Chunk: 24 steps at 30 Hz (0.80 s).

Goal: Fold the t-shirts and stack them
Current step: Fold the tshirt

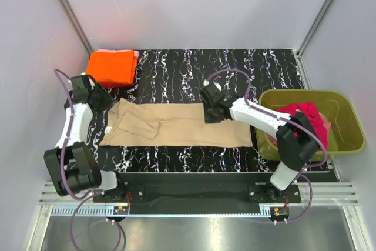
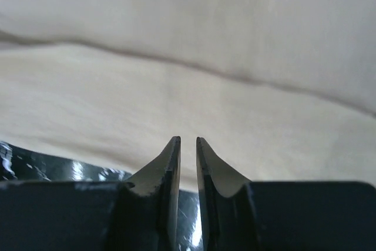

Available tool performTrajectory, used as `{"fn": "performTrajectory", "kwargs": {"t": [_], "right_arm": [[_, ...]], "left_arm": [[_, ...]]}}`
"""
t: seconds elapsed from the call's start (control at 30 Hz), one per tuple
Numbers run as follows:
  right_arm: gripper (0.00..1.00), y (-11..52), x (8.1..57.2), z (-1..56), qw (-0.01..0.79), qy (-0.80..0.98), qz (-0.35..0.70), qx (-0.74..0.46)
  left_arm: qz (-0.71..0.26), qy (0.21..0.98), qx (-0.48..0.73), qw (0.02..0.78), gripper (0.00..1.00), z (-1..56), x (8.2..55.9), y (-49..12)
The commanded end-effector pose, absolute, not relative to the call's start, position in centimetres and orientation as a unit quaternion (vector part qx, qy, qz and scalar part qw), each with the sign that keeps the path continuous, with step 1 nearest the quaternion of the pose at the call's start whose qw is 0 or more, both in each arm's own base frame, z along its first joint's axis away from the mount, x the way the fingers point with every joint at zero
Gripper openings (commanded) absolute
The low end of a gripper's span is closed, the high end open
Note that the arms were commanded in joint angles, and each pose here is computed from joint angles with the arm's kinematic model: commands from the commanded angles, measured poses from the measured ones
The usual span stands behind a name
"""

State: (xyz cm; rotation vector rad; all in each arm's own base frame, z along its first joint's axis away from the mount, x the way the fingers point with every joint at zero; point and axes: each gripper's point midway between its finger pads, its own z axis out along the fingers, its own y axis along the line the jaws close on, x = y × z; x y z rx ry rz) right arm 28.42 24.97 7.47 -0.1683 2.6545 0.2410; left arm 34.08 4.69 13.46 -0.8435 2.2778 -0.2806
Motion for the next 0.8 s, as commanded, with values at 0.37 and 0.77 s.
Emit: {"fn": "performTrajectory", "kwargs": {"t": [0.37,0.77], "right_arm": [[0.22,26.1,37.4,5.4,0.237,0.963,0.081,-0.101],[0.2,26.0,39.0,5.3,0.243,0.961,0.085,-0.104]], "left_arm": [[-0.251,0.884,-0.22,0.327,0.4,9.8,42.0,4.0],[-0.202,0.894,-0.235,0.324,0.42,7.7,43.1,6.1]]}}
